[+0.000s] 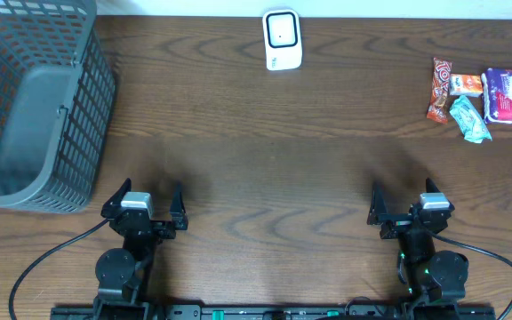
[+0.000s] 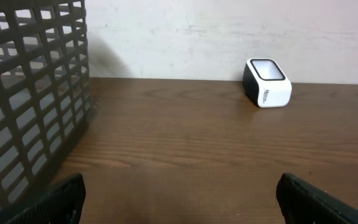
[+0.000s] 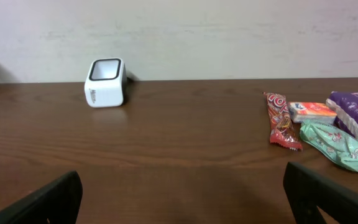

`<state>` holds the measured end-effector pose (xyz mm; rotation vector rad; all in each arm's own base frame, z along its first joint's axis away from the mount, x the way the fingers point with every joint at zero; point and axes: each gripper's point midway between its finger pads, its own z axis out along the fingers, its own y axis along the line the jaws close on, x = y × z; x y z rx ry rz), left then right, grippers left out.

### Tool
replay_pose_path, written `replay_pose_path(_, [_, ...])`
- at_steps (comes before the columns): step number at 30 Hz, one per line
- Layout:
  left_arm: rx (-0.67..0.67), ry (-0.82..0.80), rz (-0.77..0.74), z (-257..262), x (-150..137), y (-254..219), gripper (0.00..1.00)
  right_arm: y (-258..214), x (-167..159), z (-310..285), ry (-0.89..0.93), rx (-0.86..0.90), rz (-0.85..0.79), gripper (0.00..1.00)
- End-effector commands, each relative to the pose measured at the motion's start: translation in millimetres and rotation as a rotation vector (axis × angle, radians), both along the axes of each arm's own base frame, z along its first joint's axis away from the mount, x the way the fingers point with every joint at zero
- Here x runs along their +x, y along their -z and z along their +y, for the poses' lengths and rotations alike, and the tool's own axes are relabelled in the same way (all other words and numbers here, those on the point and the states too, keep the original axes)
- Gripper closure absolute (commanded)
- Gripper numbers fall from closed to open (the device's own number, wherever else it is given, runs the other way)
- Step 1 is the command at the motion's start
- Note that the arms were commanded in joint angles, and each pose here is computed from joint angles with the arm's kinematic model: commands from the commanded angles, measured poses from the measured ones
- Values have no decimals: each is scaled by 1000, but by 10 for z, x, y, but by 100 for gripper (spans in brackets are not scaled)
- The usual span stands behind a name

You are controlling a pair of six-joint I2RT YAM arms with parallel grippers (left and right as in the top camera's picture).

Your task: Scan the item barcode

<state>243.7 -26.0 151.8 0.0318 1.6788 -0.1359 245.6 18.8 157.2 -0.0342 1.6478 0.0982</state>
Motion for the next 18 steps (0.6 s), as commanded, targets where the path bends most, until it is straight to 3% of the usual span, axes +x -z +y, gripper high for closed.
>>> replay_pose_path(1, [0, -8, 50, 17, -11, 154, 2, 6, -2, 8, -3, 6, -1, 1])
replay_pose_path(18, [0, -10, 45, 21, -8, 143, 2, 4, -2, 8, -3, 6, -1, 1])
